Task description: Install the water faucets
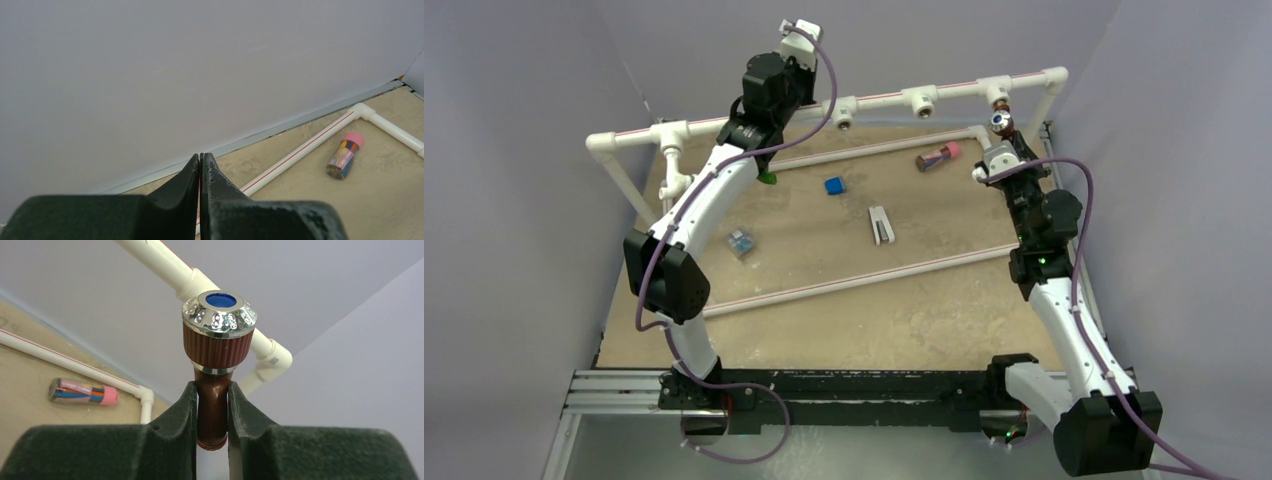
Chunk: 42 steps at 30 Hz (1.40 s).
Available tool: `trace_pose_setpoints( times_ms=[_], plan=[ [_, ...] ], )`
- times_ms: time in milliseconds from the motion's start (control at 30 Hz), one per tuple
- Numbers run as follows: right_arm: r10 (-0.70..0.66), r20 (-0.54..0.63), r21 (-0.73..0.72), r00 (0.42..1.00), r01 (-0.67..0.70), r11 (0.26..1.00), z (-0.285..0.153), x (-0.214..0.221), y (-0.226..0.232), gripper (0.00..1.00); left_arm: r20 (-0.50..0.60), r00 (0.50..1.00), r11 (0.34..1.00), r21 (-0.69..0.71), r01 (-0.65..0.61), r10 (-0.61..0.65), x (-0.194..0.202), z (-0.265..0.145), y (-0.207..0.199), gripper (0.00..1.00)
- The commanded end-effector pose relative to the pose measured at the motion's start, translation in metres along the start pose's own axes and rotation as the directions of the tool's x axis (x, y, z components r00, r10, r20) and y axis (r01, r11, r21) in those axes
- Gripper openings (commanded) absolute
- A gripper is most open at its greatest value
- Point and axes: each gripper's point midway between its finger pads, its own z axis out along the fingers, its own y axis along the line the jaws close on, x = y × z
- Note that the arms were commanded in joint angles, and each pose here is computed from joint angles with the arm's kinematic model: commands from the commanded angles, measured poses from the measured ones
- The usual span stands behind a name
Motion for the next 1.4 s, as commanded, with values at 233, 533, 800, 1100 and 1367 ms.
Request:
trace_pose_setpoints(
  times_ms=[233,533,800,1100,1367],
  plan=[
    [0.105,0.062,-0.043,0.993,-0.102,0.994,0.012,-0.015,0.009,0.0,-0.142,0.99,0.989,0.145,0.013,0.008,0.049,-0.01,-0.031,0.0],
    [0.235,0.089,-0.112,0.968,-0.224,0.968,0.02,-0.026,0.02,0.0,-0.145,0.989,0.989,0.148,0.014,0.007,0.051,-0.011,-0.032,0.0],
    [0.378,0.108,-0.125,0.919,-0.365,0.923,0.024,-0.03,0.026,0.0,-0.149,0.989,0.987,0.159,0.01,0.014,0.053,-0.011,-0.034,0.0],
    [0.619,0.095,-0.124,0.78,-0.607,0.785,0.025,-0.034,0.024,0.0,-0.15,0.988,0.988,0.155,-0.001,0.025,0.055,-0.009,-0.033,0.0],
    [0.772,0.054,-0.101,0.634,-0.765,0.636,0.027,-0.028,0.021,0.0,-0.155,0.988,0.988,0.156,-0.004,0.029,0.057,-0.009,-0.033,0.0]
  ],
)
